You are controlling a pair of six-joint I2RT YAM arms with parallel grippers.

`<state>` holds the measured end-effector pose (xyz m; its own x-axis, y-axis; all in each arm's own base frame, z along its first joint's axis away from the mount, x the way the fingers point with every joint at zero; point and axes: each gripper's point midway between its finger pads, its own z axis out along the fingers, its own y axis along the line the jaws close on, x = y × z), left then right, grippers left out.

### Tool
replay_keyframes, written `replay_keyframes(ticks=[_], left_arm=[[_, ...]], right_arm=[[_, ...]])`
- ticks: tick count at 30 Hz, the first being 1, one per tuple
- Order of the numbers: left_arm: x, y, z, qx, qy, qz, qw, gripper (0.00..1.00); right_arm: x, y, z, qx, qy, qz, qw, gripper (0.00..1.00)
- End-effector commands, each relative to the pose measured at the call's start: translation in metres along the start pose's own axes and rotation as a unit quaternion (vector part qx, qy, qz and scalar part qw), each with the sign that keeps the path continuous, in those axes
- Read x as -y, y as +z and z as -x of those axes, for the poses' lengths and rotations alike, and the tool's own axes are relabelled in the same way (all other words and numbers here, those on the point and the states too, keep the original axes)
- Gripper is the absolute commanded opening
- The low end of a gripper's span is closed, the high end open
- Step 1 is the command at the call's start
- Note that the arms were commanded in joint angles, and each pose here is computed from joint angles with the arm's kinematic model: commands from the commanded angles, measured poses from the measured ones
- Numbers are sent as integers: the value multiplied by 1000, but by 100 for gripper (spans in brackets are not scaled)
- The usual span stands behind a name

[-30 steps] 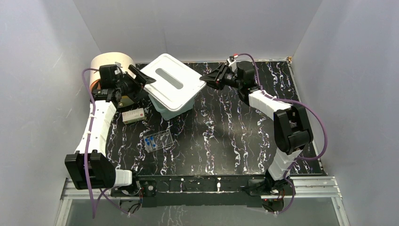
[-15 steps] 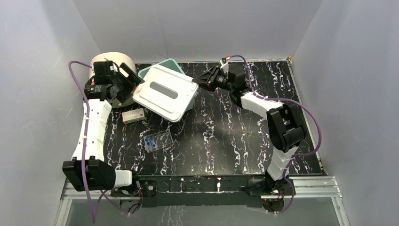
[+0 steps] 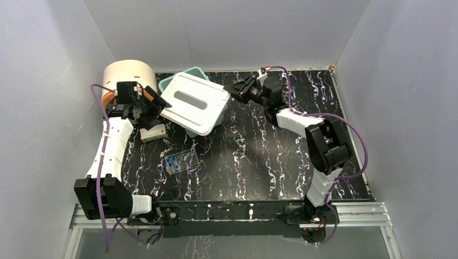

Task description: Organize the chemistry lab equipment

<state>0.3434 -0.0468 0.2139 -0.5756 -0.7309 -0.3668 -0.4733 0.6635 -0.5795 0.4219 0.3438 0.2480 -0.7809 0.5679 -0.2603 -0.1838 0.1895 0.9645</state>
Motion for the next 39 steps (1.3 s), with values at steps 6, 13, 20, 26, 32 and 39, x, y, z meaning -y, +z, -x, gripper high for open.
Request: replay_keyframes(ticks=[6, 13, 20, 26, 32, 39], left_arm=[[8, 16, -7, -9, -34, -47, 998, 81], [20, 30, 12, 43, -25, -93, 994, 80], [30, 40, 23, 61, -11, -115, 991, 67], [20, 53, 25, 62, -2, -95, 994, 58], [23, 59, 28, 59, 15, -97, 993, 58], [26, 65, 34, 55, 33, -91, 994, 48]], right_arm=[[-34, -11, 33, 83, 39, 63, 994, 17], [-22, -12, 38, 108, 82, 51, 989, 18], [-8, -8, 37, 122, 105, 33, 986, 18], [4, -8, 32, 121, 106, 17, 987, 23], [11, -12, 25, 108, 71, -16, 991, 37], [18, -22, 18, 87, 30, -69, 993, 52]])
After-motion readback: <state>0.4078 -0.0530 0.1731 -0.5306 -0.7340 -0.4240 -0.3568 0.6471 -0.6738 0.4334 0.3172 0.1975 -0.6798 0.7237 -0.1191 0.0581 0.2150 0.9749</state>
